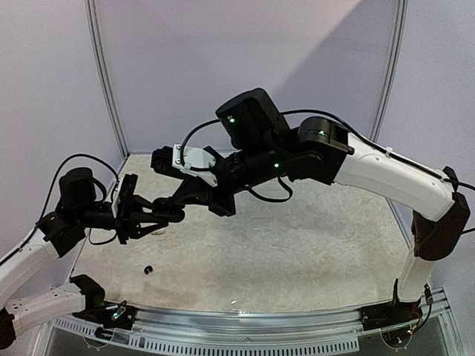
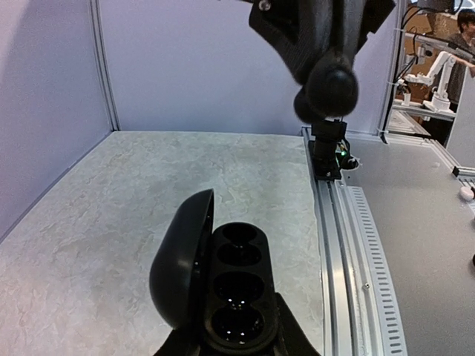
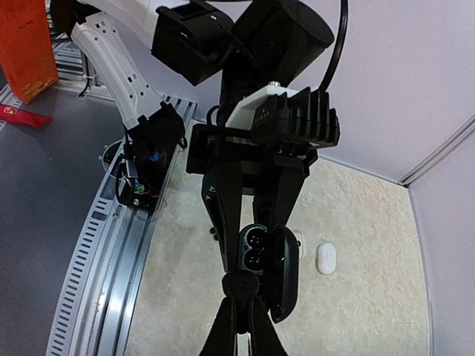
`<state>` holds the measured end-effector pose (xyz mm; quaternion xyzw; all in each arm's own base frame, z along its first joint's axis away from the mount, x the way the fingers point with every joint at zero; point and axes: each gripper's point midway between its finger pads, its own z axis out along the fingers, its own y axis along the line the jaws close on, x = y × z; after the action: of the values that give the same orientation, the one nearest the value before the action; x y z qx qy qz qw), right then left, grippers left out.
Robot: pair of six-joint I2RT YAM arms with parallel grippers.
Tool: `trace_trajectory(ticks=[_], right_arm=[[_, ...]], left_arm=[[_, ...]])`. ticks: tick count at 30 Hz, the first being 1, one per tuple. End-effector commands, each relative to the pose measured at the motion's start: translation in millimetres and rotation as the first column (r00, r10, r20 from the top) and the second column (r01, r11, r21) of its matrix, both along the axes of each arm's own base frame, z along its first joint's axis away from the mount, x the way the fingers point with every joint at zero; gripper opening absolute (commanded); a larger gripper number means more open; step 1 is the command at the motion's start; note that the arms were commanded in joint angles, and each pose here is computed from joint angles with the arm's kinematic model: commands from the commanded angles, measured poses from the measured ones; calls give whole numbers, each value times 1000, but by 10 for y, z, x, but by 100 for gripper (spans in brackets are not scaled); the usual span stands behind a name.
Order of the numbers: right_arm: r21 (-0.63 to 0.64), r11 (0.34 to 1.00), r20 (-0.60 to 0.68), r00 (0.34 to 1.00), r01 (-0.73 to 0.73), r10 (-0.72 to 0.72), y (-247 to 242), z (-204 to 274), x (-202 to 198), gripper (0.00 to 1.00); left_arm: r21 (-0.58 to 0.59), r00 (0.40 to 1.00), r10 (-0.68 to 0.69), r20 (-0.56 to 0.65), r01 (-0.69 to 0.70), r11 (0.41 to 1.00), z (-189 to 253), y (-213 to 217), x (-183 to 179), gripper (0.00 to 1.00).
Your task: Insert the wireless bluetooth earbuds into the charging case
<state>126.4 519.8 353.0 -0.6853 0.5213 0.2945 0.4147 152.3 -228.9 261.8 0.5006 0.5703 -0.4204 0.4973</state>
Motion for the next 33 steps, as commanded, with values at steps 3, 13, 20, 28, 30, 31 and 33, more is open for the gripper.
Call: trace_trajectory(ticks=[3, 13, 20, 28, 30, 31, 33], right_arm=[[-90, 995, 16, 999, 32, -30, 65, -258, 50, 0], [-149, 987, 45, 998, 55, -48, 91, -465, 131, 0], [-137, 989, 64, 997, 61, -52, 141, -465, 166, 0], [-158, 985, 96, 994, 71, -57, 174, -536, 223, 0], [-165, 984, 104, 993, 73, -56, 179, -561, 236, 0], [-167, 983, 109, 992, 74, -56, 175, -562, 246, 0], [-178, 982, 115, 992, 71, -50, 167, -589, 244, 0]], left_arm=[[7, 1000, 0, 11, 0, 1000, 80, -22, -15, 0], [2, 1000, 0, 19, 0, 1000, 108, -39, -21, 0], [4, 1000, -10, 24, 10, 1000, 108, -50, -40, 0], [3, 999, -18, 41, 17, 1000, 135, -57, -54, 0], [1, 999, -19, 44, 19, 1000, 142, -59, -54, 0], [-1, 999, -20, 45, 20, 1000, 148, -60, -56, 0], [-3, 999, -20, 47, 20, 1000, 152, -61, -54, 0]])
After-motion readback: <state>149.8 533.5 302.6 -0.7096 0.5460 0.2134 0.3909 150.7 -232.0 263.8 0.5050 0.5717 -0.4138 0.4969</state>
